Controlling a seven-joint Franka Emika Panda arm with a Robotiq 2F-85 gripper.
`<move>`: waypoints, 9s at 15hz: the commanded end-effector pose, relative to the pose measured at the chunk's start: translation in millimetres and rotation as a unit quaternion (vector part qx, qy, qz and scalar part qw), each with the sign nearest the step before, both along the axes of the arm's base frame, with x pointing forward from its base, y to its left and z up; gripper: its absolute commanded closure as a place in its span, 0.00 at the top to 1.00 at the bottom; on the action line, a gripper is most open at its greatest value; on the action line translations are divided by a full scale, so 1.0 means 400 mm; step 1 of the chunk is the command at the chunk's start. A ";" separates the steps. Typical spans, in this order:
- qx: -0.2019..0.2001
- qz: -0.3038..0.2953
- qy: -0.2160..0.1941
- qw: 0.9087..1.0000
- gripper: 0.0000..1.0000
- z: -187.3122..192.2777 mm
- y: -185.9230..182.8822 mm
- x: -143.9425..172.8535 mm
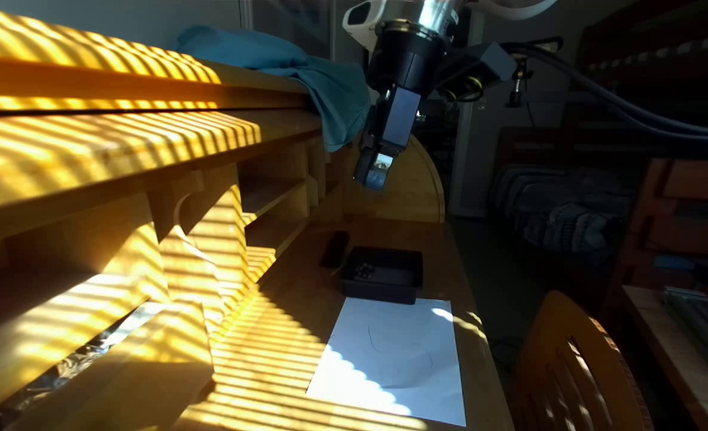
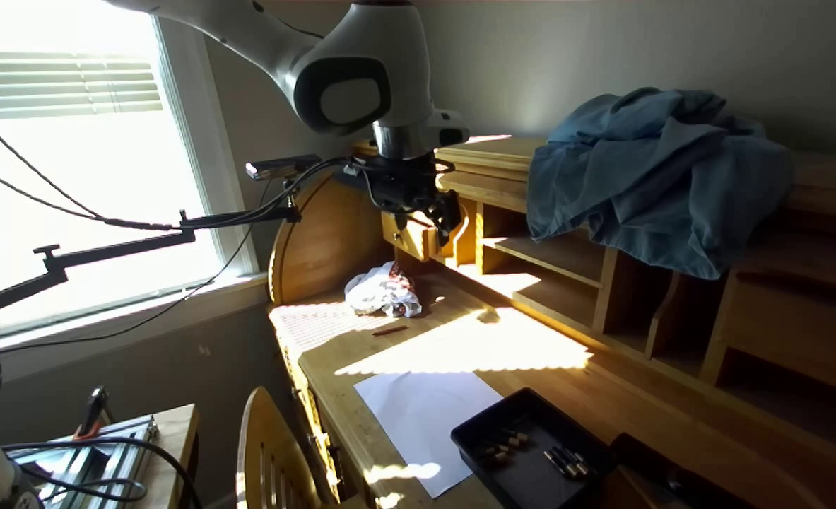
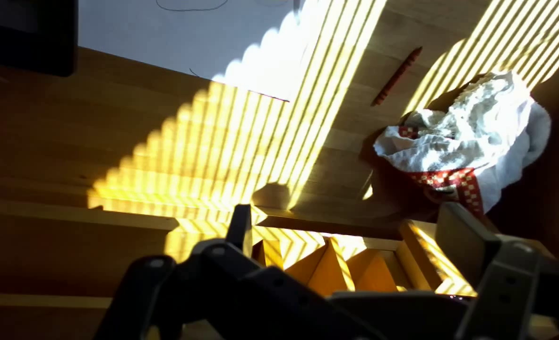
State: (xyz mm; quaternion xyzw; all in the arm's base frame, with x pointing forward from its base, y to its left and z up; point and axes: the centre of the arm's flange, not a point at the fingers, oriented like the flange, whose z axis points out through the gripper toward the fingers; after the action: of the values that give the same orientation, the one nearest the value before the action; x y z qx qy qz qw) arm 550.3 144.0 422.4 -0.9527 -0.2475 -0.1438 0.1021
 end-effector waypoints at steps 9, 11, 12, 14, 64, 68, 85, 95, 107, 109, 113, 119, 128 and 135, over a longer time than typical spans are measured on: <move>0.095 0.012 0.038 0.995 1.00 -0.092 0.162 0.133; 0.113 0.019 0.072 0.991 1.00 -0.117 0.203 0.150; 0.119 0.024 0.095 0.988 1.00 -0.128 0.220 0.153; 0.122 0.034 0.145 0.981 1.00 -0.145 0.248 0.151; 0.036 0.023 0.177 0.983 1.00 -0.159 0.431 0.073; 0.036 0.023 0.177 0.983 1.00 -0.159 0.431 0.073; -0.003 -0.025 0.231 0.973 1.00 -0.226 0.659 -0.101; -0.107 -0.070 0.184 0.975 1.00 -0.301 0.640 -0.085; -0.097 -0.056 0.190 0.975 1.00 -0.302 0.642 -0.086; -0.097 -0.056 0.190 0.975 1.00 -0.302 0.642 -0.086; -0.097 -0.056 0.190 0.975 1.00 -0.302 0.642 -0.086; -0.097 -0.056 0.190 0.975 1.00 -0.302 0.642 -0.086; -0.097 -0.056 0.190 0.975 1.00 -0.302 0.642 -0.086; -0.103 -0.095 0.162 0.977 1.00 -0.282 0.586 -0.084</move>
State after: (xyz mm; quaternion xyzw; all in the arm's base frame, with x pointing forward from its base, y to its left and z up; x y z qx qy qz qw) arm 520.6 394.5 302.0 -0.9826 -0.1718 0.0558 0.0436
